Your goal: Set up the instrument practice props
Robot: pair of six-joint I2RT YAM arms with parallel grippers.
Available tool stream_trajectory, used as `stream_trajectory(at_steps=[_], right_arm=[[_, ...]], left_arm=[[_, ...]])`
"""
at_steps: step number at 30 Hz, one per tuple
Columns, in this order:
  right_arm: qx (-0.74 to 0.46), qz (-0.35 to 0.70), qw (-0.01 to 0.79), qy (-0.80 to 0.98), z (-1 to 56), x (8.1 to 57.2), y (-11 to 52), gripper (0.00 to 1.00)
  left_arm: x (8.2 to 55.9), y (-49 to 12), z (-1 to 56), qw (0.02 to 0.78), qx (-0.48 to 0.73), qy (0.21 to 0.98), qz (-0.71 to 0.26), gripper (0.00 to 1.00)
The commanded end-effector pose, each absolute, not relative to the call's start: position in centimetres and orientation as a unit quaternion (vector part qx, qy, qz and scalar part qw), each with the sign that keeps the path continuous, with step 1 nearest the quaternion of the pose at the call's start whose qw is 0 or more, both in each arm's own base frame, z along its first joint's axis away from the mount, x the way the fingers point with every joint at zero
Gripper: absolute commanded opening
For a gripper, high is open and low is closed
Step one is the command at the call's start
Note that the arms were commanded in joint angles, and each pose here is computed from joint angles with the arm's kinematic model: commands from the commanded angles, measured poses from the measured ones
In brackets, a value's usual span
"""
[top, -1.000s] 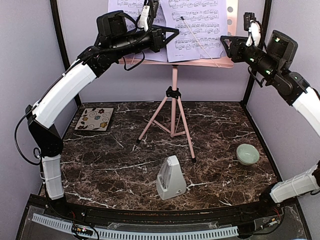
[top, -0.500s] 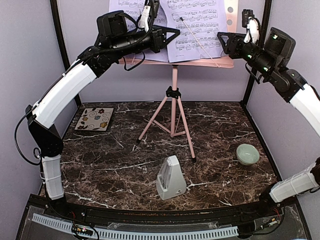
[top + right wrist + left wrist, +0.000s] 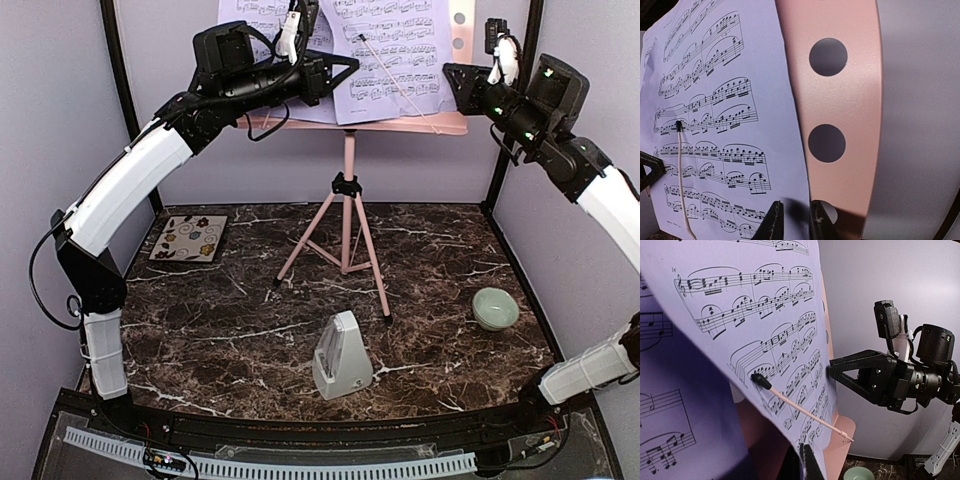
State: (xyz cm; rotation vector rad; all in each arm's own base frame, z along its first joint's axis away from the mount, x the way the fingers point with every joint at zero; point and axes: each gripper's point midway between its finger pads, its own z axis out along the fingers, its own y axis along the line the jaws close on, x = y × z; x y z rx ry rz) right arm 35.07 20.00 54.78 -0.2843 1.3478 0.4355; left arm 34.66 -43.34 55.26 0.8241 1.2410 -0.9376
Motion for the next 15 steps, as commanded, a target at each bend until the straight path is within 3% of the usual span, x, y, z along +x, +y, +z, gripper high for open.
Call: stream_trajectory(at_steps=[1, 8, 15], right_arm=[[-0.133, 0.218, 0.768, 0.588, 56.85, 33.82, 19.87, 0.13], [-0.143, 0.227, 0.768, 0.582, 56.76, 33.30, 20.12, 0.01], [-0.153, 0.237, 0.764, 0.581, 56.52, 32.87, 20.42, 0.01]], left_arm=[[34.10, -42.59, 57.32, 0.658, 0.360, 0.519, -0.411, 0.00], [34.32, -42.74, 57.17, 0.657, 0.357, 0.520, -0.412, 0.00], [34.35, -42.84, 57.39, 0.658, 0.354, 0.516, -0.418, 0.00]])
